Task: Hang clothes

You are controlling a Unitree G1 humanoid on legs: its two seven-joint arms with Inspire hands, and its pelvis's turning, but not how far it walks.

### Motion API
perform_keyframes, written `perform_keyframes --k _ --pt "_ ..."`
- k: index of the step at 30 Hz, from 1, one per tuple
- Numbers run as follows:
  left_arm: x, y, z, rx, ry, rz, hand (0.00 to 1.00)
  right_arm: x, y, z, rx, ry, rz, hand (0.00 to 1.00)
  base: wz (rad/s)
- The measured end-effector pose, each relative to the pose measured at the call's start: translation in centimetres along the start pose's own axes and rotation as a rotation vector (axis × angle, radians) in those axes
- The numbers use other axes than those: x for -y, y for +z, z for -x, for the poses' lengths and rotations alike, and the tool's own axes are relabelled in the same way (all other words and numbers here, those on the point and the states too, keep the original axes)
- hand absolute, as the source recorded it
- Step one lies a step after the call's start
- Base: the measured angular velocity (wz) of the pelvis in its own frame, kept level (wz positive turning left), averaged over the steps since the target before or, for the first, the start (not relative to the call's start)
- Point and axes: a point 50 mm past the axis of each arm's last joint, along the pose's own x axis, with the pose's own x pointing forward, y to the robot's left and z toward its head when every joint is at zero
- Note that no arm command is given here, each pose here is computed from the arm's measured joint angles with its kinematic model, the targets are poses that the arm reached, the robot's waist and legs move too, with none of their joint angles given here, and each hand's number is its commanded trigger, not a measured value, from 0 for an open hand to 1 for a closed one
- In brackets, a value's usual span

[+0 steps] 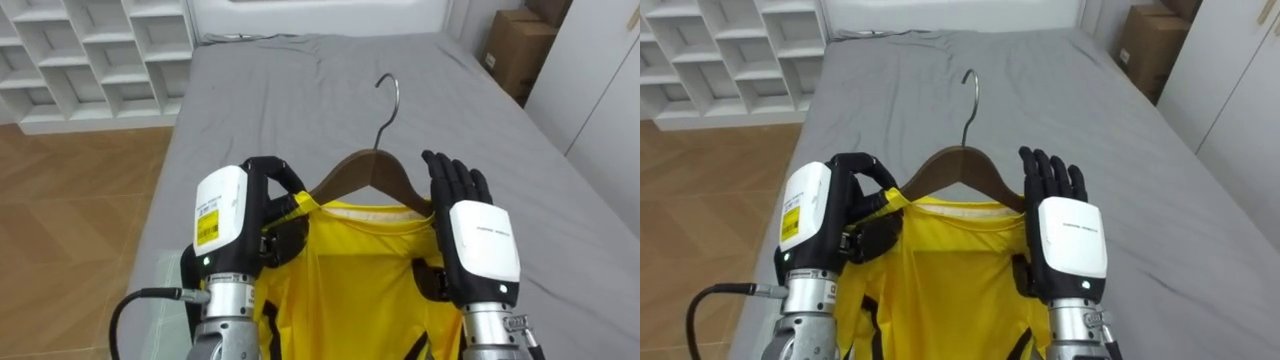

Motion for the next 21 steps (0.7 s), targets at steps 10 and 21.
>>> perform_keyframes --k 10,21 --pt "0.00 -0.09 0.00 -0.009 -0.005 0.013 1.00 -0.28 -0.27 -0.14 -0.007 0.013 0.005 1.00 0.00" --pt "-0.07 -0.09 -0.01 -0.011 0.001 0.033 1.00 -0.33 -0.63 -0.34 -0.050 0.018 -0.034 1.00 0.00"
